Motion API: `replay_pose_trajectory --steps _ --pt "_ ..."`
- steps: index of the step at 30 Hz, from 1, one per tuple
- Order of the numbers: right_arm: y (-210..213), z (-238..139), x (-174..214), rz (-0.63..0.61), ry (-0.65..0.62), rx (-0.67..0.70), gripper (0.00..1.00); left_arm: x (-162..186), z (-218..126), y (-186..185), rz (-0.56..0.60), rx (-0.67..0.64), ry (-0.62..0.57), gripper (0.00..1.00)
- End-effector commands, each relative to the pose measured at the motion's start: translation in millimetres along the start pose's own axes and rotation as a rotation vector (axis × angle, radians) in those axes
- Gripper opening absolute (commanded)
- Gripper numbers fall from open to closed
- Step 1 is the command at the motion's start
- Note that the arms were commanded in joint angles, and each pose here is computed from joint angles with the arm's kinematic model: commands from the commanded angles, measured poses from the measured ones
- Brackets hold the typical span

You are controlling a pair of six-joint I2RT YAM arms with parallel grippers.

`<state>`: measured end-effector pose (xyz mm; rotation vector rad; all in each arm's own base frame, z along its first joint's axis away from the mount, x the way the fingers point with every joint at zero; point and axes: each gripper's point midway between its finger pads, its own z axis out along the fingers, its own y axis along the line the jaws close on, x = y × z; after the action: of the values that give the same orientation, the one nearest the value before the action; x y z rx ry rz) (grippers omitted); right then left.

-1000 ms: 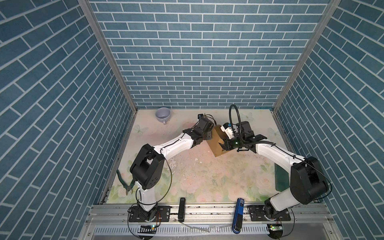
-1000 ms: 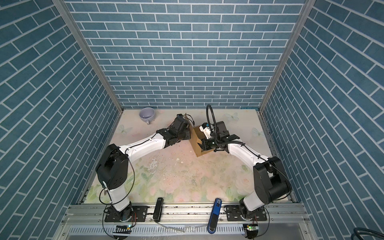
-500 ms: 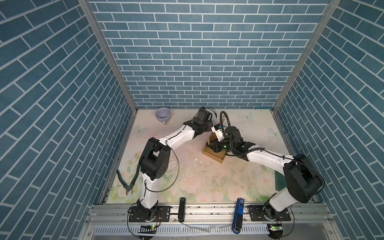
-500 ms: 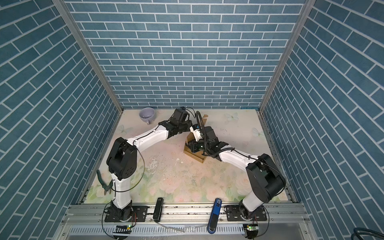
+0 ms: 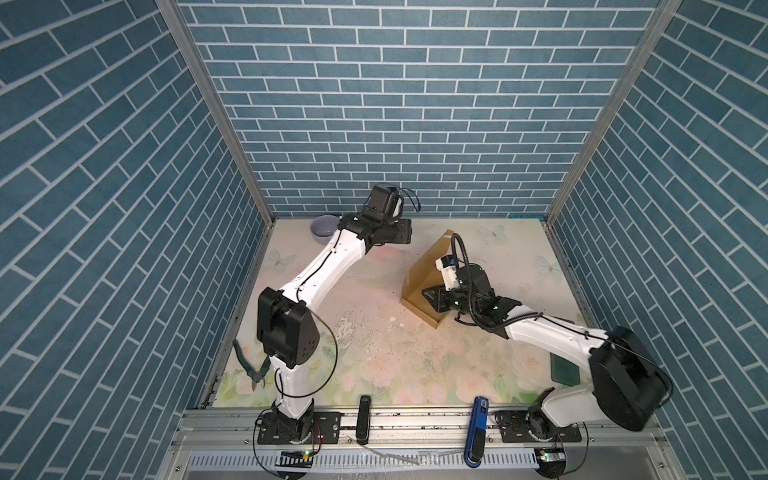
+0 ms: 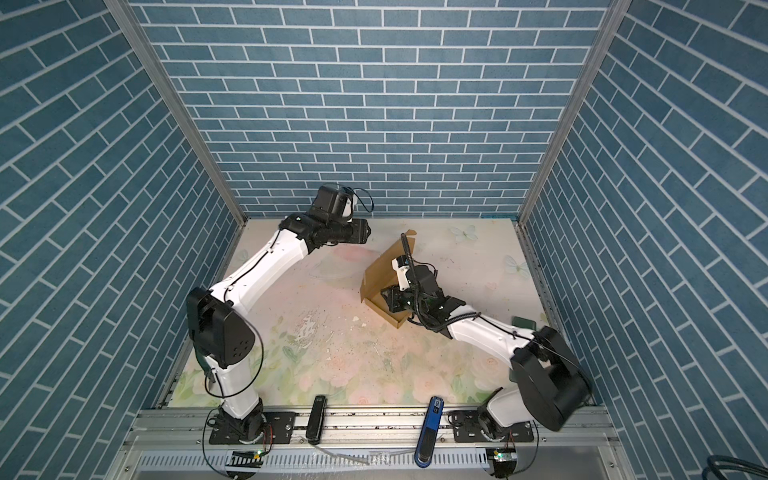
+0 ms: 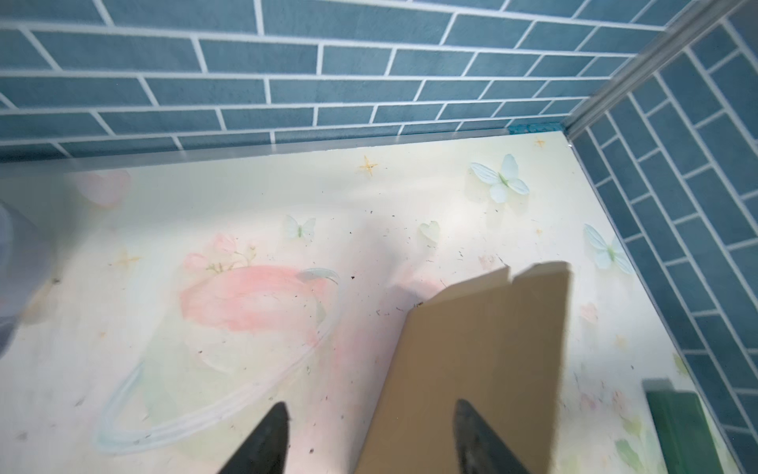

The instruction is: Fold the paper box

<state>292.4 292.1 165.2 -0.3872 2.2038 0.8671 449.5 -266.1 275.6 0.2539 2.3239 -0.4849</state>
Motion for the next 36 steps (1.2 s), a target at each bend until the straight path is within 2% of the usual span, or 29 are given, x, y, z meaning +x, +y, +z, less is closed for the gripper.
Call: replay_pose_trajectory --steps 1,7,13,16,19,23,29,36 --pt "-29 -36 14 -0.028 0.061 0.151 0.28 24 -25 -9 0.113 0.036 0.139 0.73" --pt "-53 -80 8 0.009 0.026 0.237 0.29 49 -11 -36 0.274 0.073 0.299 0.79" --pt "-66 -101 5 0.022 -0.004 0.269 0.29 67 23 -65 0.416 0.073 0.370 0.79" --pt "-70 -107 7 0.023 -0.007 0.280 0.28 74 39 -67 0.463 0.036 0.402 0.77" --pt "-71 -113 9 0.021 -0.013 0.285 0.28 83 51 -64 0.494 0.008 0.440 0.61" --pt "-76 -118 10 0.023 -0.015 0.300 0.28 92 60 -63 0.530 0.004 0.467 0.46" --pt "-79 -117 4 0.019 -0.022 0.308 0.28 97 58 -50 0.621 -0.036 0.502 0.33" --pt "-79 -115 -8 0.003 -0.028 0.317 0.28 88 48 -49 0.733 -0.028 0.469 0.20"
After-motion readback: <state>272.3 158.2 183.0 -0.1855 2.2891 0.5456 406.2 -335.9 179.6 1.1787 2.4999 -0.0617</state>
